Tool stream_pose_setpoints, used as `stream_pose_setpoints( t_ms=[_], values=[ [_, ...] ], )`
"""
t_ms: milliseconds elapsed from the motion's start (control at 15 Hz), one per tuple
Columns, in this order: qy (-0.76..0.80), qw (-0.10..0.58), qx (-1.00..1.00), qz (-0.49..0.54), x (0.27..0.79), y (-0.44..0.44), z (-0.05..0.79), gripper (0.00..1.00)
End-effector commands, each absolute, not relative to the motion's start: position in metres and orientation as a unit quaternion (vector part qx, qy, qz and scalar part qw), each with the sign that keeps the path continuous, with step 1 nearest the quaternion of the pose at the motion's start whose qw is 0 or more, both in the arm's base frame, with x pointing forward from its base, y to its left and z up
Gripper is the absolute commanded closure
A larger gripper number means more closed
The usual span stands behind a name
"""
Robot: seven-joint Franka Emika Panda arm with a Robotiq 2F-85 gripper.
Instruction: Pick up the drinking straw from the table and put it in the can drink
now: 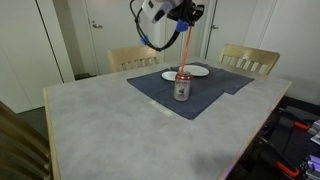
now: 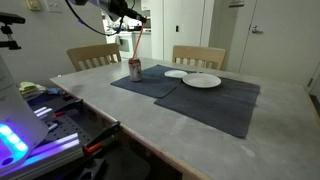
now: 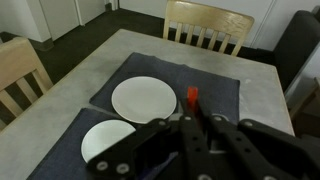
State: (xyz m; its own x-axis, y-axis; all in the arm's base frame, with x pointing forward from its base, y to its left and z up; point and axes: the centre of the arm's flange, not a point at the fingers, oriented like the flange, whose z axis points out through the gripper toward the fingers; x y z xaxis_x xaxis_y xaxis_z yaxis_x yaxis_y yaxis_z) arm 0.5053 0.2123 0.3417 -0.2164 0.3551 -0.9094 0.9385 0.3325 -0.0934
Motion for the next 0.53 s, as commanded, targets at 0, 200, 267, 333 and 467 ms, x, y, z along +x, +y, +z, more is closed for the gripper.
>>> stream_pose_setpoints(
  t_ms=[0,200,267,333,467],
  values=[
    [0.701,0.431,0.452,-0.344,0.502,0.225,0.330,0.98],
    [0.705,0.435,0.442,-0.345,0.497,0.234,0.323,0.98],
    [0.706,0.435,0.440,-0.345,0.496,0.236,0.322,0.98],
    [0.705,0.437,0.439,-0.346,0.497,0.236,0.322,0.98],
    [0.703,0.440,0.436,-0.349,0.499,0.233,0.321,0.98]
  ],
)
